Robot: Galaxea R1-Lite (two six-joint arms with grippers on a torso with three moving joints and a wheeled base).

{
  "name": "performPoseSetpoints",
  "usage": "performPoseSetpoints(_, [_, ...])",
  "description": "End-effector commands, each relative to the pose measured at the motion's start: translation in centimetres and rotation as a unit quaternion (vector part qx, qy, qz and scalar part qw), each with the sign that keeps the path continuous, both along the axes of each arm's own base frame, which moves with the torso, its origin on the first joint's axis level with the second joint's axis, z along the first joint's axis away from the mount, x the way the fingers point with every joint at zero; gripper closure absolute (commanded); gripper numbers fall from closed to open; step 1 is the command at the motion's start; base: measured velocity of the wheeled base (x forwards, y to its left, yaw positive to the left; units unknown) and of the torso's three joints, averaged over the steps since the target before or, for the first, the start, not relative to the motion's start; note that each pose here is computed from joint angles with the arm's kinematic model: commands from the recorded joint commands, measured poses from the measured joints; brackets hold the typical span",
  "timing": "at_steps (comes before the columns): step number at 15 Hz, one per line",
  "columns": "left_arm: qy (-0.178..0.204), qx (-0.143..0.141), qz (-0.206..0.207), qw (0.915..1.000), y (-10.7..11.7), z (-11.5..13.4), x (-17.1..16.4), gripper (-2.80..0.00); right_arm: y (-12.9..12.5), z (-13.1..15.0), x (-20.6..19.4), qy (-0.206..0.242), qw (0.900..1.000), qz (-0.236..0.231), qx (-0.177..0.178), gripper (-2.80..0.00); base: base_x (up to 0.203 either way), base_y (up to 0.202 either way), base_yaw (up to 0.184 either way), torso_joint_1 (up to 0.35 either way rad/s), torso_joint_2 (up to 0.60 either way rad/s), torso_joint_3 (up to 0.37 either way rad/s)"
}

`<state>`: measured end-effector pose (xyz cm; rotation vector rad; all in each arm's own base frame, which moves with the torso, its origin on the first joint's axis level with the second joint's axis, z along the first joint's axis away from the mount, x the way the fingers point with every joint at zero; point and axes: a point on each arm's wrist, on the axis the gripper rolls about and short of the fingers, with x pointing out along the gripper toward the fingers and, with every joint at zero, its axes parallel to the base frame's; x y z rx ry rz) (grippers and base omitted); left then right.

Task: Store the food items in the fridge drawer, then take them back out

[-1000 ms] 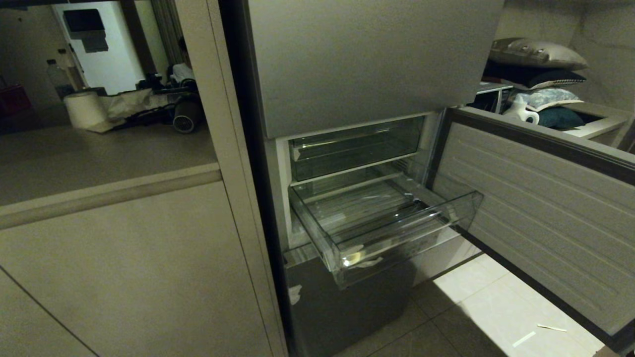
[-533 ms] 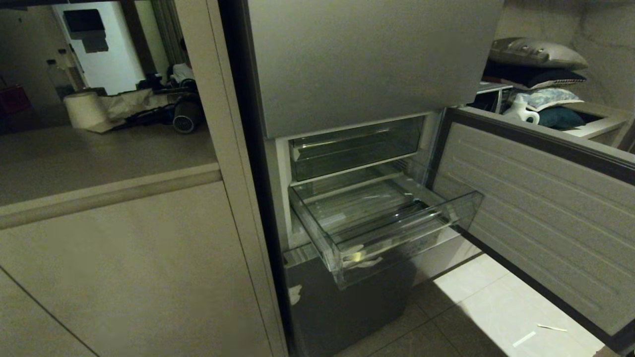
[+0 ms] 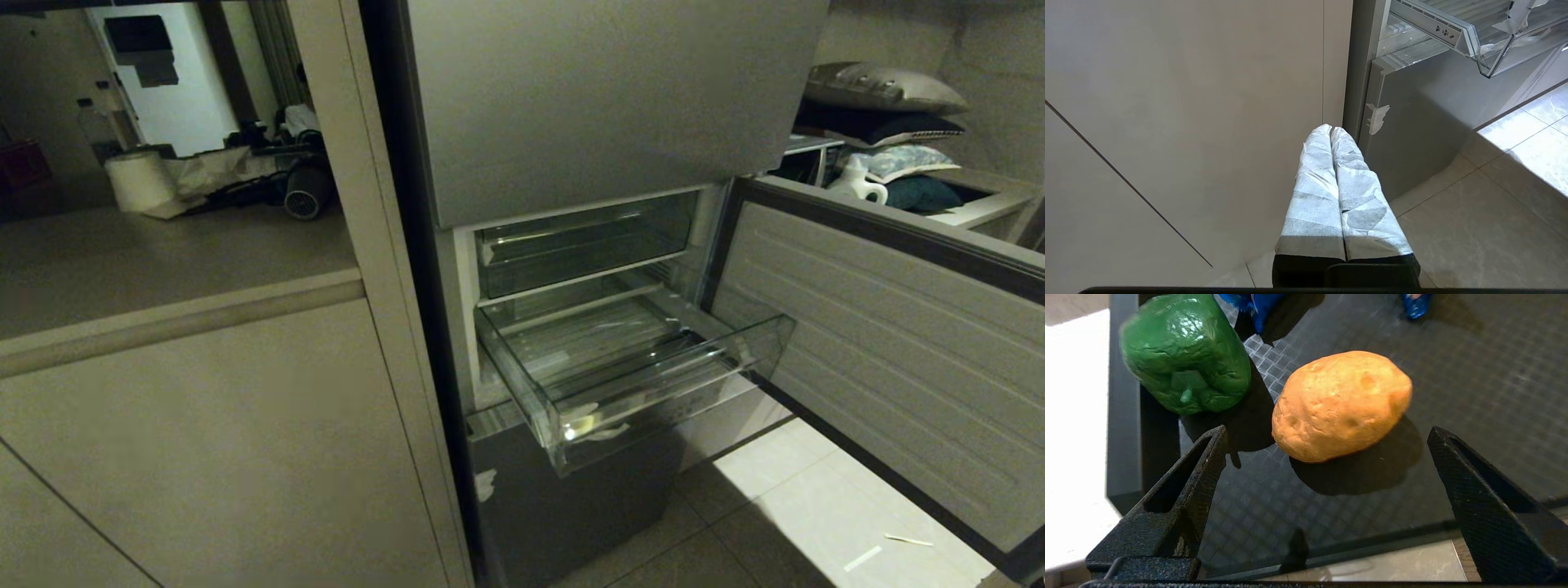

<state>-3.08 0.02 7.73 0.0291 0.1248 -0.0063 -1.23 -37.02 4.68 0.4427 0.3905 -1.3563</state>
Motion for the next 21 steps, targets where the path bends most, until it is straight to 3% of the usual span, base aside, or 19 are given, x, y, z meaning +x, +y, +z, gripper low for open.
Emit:
performPoseSetpoints(1, [0.001,0.000,0.001,1.0000,0.0,0.0,0.0,0.00,-0.9,-0.7,0.0,-0.001,1.000,0.002,-0.001,-2.80,0.000,0.000,0.000,0.000,0.00,0.000])
performPoseSetpoints(13, [0.001,0.000,0.000,1.0000,0.0,0.0,0.0,0.00,-2.7,-1.6,0.1,-0.011,1.000,0.020,-0.008,-2.80,0.000,0.000,0.000,0.000,0.00,0.000])
performPoseSetpoints(21, [0.001,0.000,0.000,1.0000,0.0,0.0,0.0,0.00,-3.0,-2.9,0.1,-0.010,1.000,0.021,0.005,-2.80,0.000,0.000,0.000,0.000,0.00,0.000])
